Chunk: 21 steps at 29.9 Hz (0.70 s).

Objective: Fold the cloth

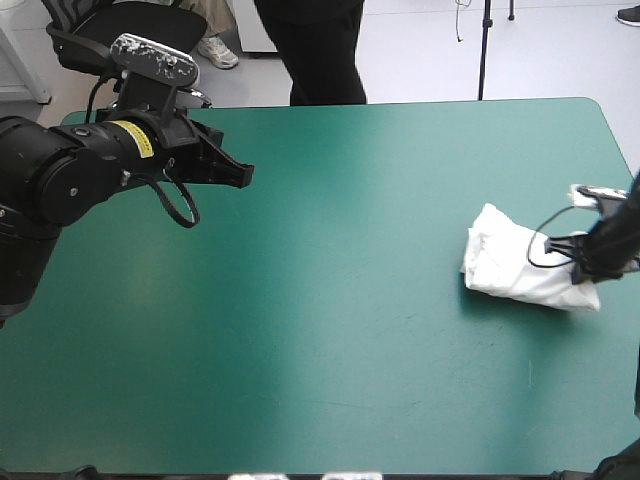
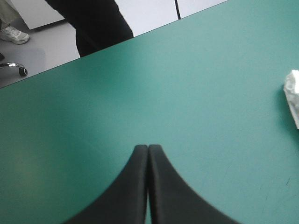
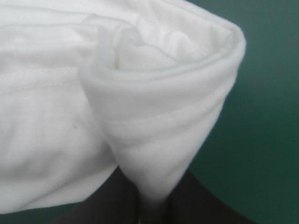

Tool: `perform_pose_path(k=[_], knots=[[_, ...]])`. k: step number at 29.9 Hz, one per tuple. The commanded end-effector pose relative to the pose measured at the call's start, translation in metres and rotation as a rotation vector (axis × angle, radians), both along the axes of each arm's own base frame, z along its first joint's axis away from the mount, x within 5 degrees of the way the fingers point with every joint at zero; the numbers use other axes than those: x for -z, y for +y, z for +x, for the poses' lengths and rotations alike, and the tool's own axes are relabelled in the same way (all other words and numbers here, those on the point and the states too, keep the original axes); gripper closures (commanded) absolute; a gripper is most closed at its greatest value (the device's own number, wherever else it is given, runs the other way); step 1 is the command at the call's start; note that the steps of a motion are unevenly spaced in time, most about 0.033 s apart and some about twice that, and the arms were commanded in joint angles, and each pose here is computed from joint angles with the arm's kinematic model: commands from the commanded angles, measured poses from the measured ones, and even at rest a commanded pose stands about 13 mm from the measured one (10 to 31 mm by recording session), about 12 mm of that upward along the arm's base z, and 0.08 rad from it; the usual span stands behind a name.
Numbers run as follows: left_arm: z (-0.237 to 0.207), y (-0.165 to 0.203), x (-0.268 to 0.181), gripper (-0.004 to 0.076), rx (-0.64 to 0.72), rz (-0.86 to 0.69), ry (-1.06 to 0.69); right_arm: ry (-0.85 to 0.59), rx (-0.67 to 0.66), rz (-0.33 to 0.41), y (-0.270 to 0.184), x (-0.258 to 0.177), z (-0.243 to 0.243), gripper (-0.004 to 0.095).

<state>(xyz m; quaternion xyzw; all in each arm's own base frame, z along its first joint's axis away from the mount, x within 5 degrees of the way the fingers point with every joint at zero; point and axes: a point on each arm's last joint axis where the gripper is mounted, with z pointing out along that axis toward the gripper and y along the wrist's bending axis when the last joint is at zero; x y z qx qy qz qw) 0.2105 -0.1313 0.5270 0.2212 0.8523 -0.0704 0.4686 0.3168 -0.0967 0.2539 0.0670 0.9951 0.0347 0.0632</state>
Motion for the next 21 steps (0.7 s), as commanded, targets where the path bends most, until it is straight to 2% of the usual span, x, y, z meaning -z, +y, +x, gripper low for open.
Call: perform_pose_path(k=[1,4,7,11,13,15,17,19,21], knots=[[-0.014,0.009,-0.011,0.0733,-0.009,-0.026,-0.008,-0.125,0.16,-0.041,-0.031,-0.018,-0.041,0.0921],[-0.014,0.008,-0.011,0.0733,0.008,-0.027,-0.005,-0.175,0.252,-0.049,-0.042,-0.014,-0.064,0.0921],[-0.014,0.008,-0.011,0.0733,0.009,-0.029,-0.003,-0.185,0.265,-0.066,-0.04,-0.008,-0.075,0.0921],[-0.015,0.008,-0.011,0.0733,0.011,-0.03,-0.002,-0.177,0.291,-0.048,-0.037,-0.004,-0.077,0.0918],[-0.015,0.008,-0.011,0.0733,0.01,-0.03,-0.002,-0.176,0.289,-0.052,-0.037,-0.004,-0.077,0.0874],[-0.015,0.008,-0.011,0.0733,0.012,-0.031,-0.002,-0.181,0.289,-0.054,-0.037,-0.006,-0.078,0.0751],[-0.015,0.008,-0.011,0.0733,0.012,-0.031,-0.002,-0.191,0.284,-0.066,-0.037,-0.011,-0.079,0.0579],[-0.015,0.008,-0.011,0.0733,0.012,-0.031,-0.002,-0.206,0.278,-0.079,-0.036,-0.021,-0.081,0.0358],[-0.015,0.008,-0.011,0.0733,0.012,-0.031,-0.002,-0.22,0.299,-0.091,-0.034,-0.036,-0.085,0.0198]])
